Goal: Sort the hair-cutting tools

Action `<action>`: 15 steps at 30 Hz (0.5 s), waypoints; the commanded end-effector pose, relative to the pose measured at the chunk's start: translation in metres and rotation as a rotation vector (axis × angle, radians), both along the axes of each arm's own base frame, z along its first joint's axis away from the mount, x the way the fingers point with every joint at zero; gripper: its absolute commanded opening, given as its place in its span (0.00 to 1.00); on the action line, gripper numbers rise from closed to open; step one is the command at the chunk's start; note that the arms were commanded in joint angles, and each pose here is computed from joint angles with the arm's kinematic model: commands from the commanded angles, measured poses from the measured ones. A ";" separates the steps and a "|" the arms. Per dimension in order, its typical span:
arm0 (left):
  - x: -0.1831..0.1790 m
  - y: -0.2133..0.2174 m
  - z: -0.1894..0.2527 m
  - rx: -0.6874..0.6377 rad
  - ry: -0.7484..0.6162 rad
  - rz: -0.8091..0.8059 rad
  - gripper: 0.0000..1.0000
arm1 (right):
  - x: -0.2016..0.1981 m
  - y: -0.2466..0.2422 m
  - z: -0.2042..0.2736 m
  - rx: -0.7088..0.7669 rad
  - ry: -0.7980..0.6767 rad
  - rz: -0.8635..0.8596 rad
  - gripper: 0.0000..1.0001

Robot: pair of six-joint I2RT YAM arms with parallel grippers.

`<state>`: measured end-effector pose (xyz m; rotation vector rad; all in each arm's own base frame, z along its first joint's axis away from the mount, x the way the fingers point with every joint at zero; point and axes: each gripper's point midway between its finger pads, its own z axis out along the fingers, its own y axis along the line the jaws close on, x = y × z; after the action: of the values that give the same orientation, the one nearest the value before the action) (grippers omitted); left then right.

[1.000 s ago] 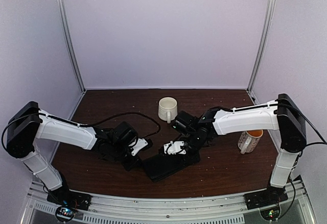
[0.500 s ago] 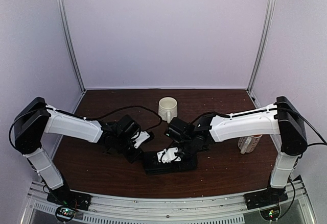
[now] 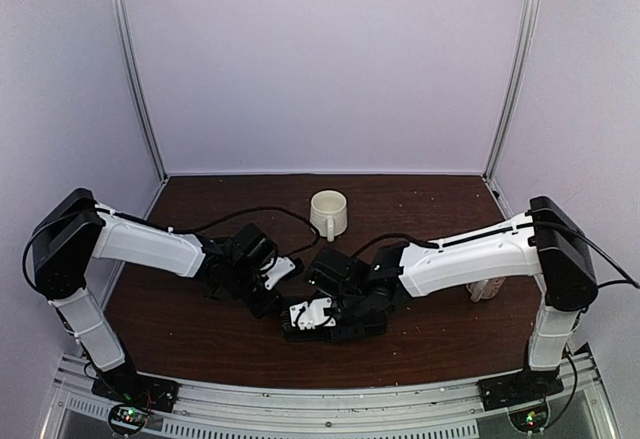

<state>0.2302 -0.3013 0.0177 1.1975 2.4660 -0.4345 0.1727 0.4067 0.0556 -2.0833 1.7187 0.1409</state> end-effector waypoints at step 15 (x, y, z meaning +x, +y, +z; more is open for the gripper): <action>0.004 -0.004 0.011 -0.052 -0.028 0.013 0.00 | 0.006 0.002 -0.062 -0.097 -0.016 -0.155 0.37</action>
<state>0.2347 -0.2967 0.0175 1.1749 2.4686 -0.4154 0.1824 0.4198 0.0410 -1.9515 1.8069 0.0210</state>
